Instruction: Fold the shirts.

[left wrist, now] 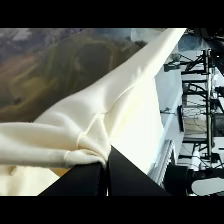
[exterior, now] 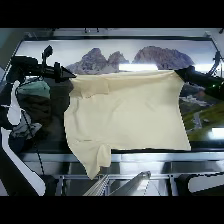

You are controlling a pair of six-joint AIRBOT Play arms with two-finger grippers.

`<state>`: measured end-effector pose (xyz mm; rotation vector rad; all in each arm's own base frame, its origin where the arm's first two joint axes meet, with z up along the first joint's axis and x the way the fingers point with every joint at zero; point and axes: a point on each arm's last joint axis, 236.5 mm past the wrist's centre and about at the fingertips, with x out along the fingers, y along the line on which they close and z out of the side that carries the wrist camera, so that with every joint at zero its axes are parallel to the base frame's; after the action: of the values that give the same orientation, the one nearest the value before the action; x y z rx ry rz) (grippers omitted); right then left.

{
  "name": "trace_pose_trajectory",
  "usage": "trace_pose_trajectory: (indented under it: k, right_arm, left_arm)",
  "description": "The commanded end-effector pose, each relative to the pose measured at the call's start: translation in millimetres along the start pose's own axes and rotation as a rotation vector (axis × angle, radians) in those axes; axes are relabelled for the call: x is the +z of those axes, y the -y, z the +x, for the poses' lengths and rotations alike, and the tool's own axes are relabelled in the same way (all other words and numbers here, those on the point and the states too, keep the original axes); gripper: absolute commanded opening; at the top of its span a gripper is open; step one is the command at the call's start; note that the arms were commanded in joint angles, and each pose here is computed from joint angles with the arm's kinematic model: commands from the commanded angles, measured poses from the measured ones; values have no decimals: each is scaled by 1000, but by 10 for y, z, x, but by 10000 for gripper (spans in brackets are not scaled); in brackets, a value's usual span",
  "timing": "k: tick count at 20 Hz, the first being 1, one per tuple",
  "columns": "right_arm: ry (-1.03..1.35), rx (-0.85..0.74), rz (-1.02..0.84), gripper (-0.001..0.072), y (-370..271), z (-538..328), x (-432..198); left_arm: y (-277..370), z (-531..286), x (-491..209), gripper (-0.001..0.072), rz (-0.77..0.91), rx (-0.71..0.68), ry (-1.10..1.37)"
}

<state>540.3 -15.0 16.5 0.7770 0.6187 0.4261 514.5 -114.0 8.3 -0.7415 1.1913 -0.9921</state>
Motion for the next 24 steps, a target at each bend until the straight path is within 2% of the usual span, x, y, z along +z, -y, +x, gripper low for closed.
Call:
trace_pose_trajectory:
  k: [1,4,7,9,12,16,17,18,19,20,21,23,24]
  right_arm:
    - [-178,-11,8,17,105,8,-392]
    - [-391,-11,33,18,142,-225,-852]
    - [-528,-98,43,18,378,-428,-1166]
    - [-550,-135,36,17,506,-495,-1230]
    - [-552,-171,48,18,650,-539,-1293]
    - [-569,-183,54,21,744,-534,-1378]
    - [-567,-184,53,53,746,-528,-1372]
    - [-567,-187,60,272,737,-532,-1369]
    - [-569,-189,61,350,725,-558,-1360]
    - [-581,-221,64,350,754,-631,-1357]
    - [-600,-286,69,350,825,-762,-1350]
    - [-631,-423,30,351,921,-1104,-1273]
    - [-616,-482,11,381,923,-1269,-1167]
  left_arm:
    - [17,27,-211,21,-61,-42,-79]
    - [166,18,-471,19,-165,-86,-200]
    - [186,164,-663,20,-235,-85,-272]
    - [-41,250,-951,19,-316,-15,-337]
    - [-260,306,-1218,19,-425,18,-324]
    - [-387,274,-1254,19,-452,42,-248]
    - [-379,276,-1254,24,-449,45,-242]
    - [-339,264,-1269,40,-448,39,-250]
    - [-286,244,-1294,251,-448,30,-265]
    - [-239,205,-1324,477,-475,28,-280]
    - [-201,140,-1348,627,-513,21,-289]
    - [-122,-19,-1468,643,-607,24,-309]
    - [-108,-93,-1594,643,-630,60,-316]
